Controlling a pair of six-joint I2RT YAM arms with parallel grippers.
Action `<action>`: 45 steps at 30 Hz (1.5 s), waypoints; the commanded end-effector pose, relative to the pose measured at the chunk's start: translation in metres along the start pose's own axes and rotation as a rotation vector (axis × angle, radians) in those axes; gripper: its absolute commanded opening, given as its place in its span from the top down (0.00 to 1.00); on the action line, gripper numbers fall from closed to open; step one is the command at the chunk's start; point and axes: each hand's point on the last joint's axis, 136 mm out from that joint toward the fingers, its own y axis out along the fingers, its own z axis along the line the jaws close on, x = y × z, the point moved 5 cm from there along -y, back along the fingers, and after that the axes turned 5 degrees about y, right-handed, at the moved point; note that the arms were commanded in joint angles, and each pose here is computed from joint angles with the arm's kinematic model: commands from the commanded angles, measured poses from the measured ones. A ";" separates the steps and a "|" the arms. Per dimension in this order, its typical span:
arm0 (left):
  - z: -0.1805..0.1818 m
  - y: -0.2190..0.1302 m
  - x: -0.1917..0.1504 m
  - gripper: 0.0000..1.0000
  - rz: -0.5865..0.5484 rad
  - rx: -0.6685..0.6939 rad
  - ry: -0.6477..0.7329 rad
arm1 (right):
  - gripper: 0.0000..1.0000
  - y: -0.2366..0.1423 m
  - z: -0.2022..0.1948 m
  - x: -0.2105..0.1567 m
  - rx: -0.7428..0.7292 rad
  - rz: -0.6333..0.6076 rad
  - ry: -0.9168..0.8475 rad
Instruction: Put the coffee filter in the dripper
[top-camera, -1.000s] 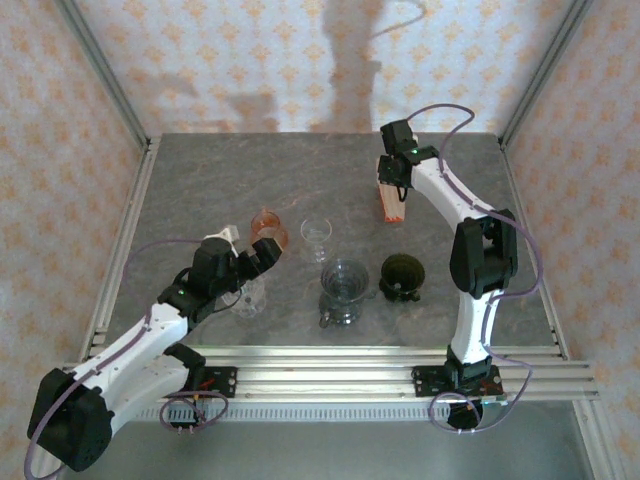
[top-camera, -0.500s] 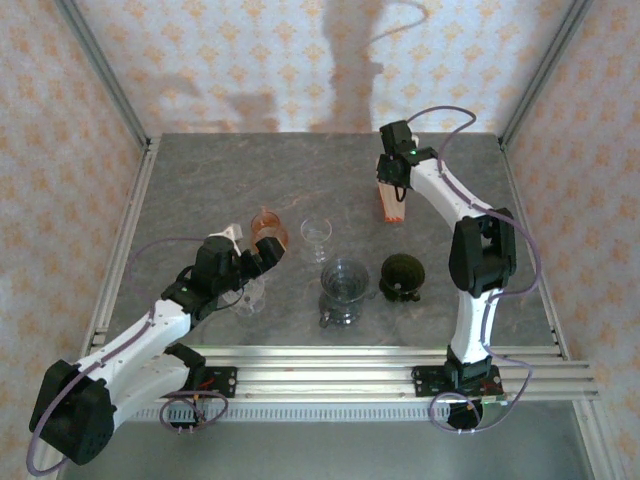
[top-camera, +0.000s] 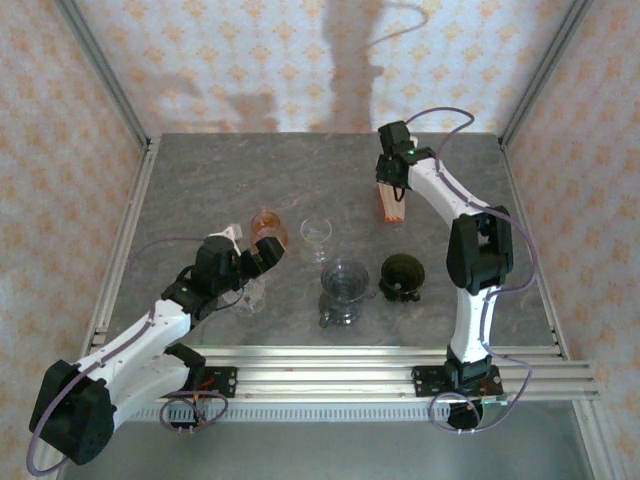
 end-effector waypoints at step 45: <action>-0.066 -0.039 0.035 0.00 -0.054 -0.148 0.067 | 1.00 -0.156 -0.025 0.032 0.112 -0.256 0.031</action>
